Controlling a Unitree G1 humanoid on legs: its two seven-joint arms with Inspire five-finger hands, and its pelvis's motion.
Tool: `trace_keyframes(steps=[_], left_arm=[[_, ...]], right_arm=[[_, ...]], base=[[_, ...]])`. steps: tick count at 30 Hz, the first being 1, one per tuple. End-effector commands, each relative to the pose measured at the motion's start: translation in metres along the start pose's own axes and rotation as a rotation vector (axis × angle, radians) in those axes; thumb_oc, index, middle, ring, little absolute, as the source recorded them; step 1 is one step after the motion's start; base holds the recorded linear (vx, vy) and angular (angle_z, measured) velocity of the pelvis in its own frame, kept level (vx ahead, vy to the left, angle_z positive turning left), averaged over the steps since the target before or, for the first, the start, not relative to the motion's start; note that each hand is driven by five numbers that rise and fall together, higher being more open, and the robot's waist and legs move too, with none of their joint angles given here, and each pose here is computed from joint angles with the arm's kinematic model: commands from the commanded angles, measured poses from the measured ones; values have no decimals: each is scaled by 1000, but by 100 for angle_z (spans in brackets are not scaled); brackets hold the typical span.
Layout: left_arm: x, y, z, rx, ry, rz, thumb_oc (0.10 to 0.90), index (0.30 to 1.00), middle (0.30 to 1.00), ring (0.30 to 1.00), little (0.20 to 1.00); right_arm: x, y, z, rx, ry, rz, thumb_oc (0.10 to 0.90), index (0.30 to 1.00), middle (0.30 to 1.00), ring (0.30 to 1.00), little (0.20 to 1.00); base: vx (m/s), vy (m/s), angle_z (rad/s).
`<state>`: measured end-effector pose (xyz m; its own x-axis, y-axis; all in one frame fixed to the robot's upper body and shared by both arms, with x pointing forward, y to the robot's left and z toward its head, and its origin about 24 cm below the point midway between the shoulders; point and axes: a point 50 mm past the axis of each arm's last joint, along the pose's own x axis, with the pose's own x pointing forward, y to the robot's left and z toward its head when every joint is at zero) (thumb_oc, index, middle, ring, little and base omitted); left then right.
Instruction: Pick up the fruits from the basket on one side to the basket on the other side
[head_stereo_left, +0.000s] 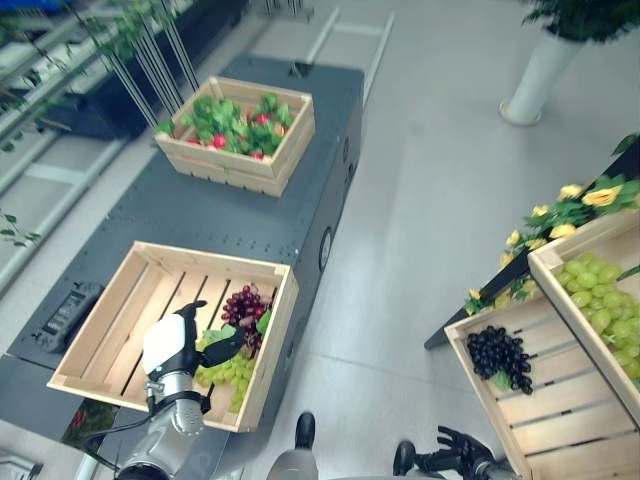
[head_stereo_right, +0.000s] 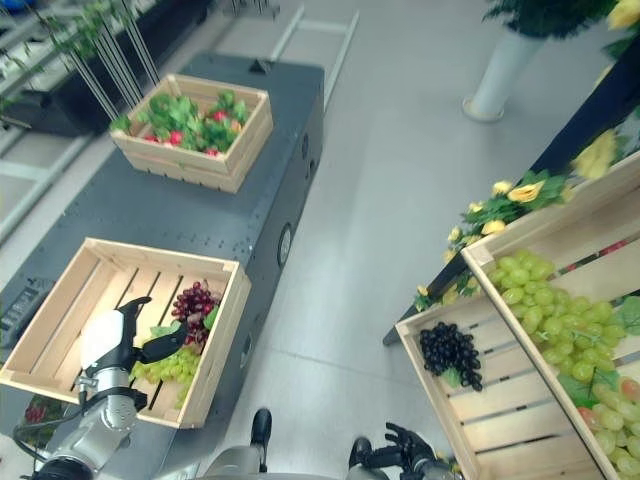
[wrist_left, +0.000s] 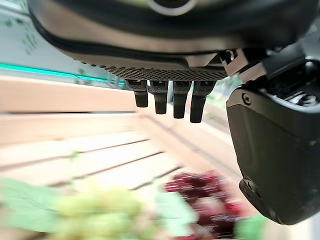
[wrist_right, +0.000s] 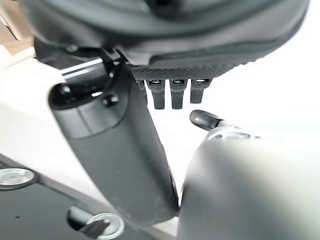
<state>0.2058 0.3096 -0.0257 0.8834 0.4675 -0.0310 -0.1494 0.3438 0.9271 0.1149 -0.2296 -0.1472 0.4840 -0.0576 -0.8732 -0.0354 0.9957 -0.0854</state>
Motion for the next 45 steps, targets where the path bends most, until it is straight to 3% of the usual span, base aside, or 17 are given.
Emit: trace_keyframes(steps=[1, 16, 32, 37, 41, 45], left_arm=[[44, 71, 3, 43, -21, 302, 800, 900, 900, 900, 900], [67, 125, -16, 337, 54, 385, 800, 900, 900, 900, 900], [103, 185, 32, 736, -140, 378, 800, 900, 900, 900, 900], [109, 185, 44, 759, -175, 295, 800, 900, 900, 900, 900], [109, 185, 45, 676, -141, 204, 800, 900, 900, 900, 900], [105, 202, 43, 615, -118, 291, 800, 900, 900, 900, 900]], right_arm=[[-2, -18, 31, -81, -136, -26, 800, 900, 900, 900, 900], [-4, -27, 59, -78, -246, -26, 800, 900, 900, 900, 900], [-4, -23, 96, -91, -345, 18, 800, 900, 900, 900, 900], [-4, -22, 102, -91, -361, 22, 800, 900, 900, 900, 900], [-5, -23, 102, -79, -365, 13, 800, 900, 900, 900, 900], [-6, -25, 99, -64, -362, 7, 800, 900, 900, 900, 900]], base=[[-155, 87, 14], [-54, 11, 3], [-1, 1, 0], [0, 0, 0], [1, -2, -1], [40, 2, 1]])
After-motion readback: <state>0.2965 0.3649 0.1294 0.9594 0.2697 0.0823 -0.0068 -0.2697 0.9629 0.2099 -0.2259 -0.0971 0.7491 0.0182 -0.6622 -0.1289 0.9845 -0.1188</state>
